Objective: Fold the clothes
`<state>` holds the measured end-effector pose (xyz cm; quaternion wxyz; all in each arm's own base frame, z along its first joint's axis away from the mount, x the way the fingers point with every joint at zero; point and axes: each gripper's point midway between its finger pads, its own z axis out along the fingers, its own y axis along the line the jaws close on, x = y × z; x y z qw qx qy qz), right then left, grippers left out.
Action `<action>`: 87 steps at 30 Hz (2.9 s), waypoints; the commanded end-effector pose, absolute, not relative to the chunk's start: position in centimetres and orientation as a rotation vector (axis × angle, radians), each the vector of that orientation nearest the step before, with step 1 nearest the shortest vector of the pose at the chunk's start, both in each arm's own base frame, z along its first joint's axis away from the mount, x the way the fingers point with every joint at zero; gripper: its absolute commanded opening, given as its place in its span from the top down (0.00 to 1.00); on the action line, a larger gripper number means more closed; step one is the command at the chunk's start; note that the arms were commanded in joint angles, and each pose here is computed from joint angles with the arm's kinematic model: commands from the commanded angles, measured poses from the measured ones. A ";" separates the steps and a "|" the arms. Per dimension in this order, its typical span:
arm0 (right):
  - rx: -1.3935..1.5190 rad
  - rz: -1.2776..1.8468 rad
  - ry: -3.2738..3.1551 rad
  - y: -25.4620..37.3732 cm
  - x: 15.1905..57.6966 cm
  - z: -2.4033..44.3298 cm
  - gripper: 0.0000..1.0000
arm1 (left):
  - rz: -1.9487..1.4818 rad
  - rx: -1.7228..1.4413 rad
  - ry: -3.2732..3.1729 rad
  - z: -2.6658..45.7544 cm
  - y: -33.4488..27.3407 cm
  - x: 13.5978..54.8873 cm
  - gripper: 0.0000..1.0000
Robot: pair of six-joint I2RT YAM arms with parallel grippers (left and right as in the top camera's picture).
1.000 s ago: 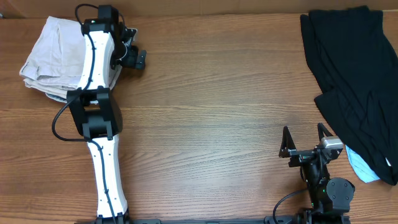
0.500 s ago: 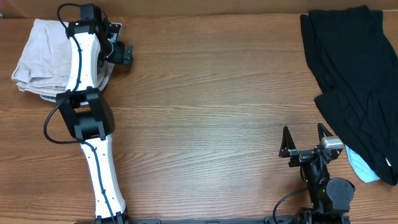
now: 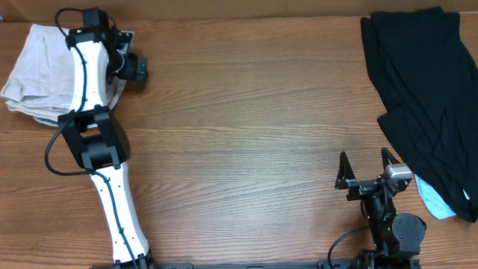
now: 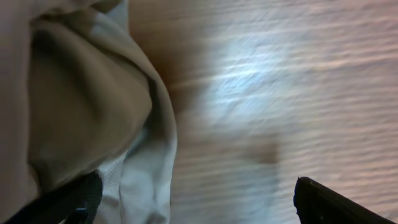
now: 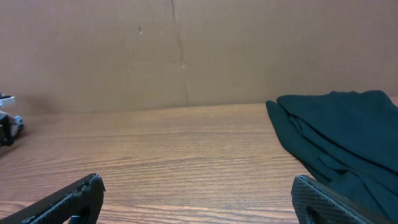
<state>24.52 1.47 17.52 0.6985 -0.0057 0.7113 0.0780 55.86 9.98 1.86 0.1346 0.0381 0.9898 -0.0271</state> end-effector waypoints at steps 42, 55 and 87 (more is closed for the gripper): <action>-0.007 0.176 1.578 1.4 24.5 17.4 0.00 | -0.224 -0.054 2.370 39.2 3.8 41.8 0.00; -0.007 0.176 1.578 1.4 24.5 17.4 0.00 | -0.303 -0.228 2.066 50.8 0.0 25.2 0.00; -0.007 0.176 1.578 1.4 24.5 17.4 0.00 | -0.131 0.163 1.867 31.0 -0.5 28.0 0.00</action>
